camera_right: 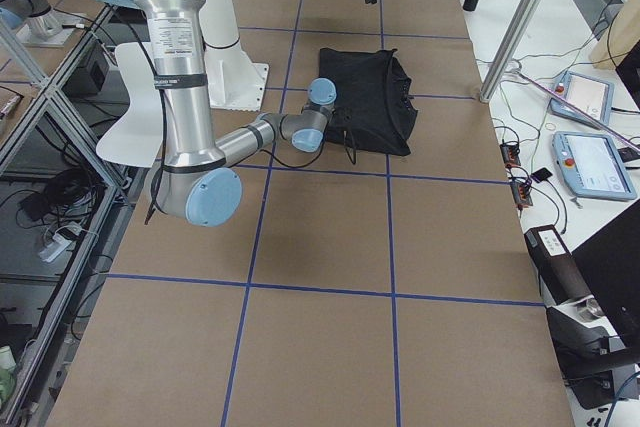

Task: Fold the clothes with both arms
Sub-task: 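Grasp the shirt's side corner with the right gripper, then drag the corner with the right gripper, rotating the shirt diagonally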

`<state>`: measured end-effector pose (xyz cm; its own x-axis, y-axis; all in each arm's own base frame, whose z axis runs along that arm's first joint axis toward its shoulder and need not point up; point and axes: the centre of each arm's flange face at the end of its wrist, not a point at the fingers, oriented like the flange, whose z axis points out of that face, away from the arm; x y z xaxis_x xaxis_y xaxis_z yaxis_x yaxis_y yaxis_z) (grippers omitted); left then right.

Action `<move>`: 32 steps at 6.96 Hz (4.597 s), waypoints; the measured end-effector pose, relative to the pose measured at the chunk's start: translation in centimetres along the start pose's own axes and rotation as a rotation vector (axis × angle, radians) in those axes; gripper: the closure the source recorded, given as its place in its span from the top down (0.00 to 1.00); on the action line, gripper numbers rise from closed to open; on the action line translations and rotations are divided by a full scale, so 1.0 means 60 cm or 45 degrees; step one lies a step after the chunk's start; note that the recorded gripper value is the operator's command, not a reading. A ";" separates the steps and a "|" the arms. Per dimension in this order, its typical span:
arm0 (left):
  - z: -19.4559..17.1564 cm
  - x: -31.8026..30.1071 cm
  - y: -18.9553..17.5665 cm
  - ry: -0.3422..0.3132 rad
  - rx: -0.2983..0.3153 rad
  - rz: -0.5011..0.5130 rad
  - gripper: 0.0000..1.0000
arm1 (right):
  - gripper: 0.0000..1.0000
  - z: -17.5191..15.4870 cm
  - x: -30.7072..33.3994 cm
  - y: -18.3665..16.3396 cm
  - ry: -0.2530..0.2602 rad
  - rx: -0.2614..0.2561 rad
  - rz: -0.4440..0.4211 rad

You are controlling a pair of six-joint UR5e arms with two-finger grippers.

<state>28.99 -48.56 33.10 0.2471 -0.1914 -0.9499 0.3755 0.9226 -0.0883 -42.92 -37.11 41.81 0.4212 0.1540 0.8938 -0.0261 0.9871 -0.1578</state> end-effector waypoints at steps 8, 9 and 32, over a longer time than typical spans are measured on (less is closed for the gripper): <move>0.002 -0.012 0.003 -0.015 0.002 -0.008 1.00 | 1.00 -0.016 -0.008 0.013 -0.021 -0.053 -0.009; 0.001 -0.011 0.003 -0.013 0.002 -0.007 1.00 | 1.00 -0.014 -0.007 0.011 -0.009 -0.052 -0.002; -0.006 -0.036 0.005 -0.036 0.007 -0.020 1.00 | 0.00 -0.057 -0.068 0.230 -0.078 -0.600 0.032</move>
<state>28.24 -47.72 35.01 0.2661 -0.2154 -0.9396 0.3846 0.9175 -0.1014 -41.91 -24.25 34.55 0.3714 0.1940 0.9080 0.3845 0.8580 -0.3406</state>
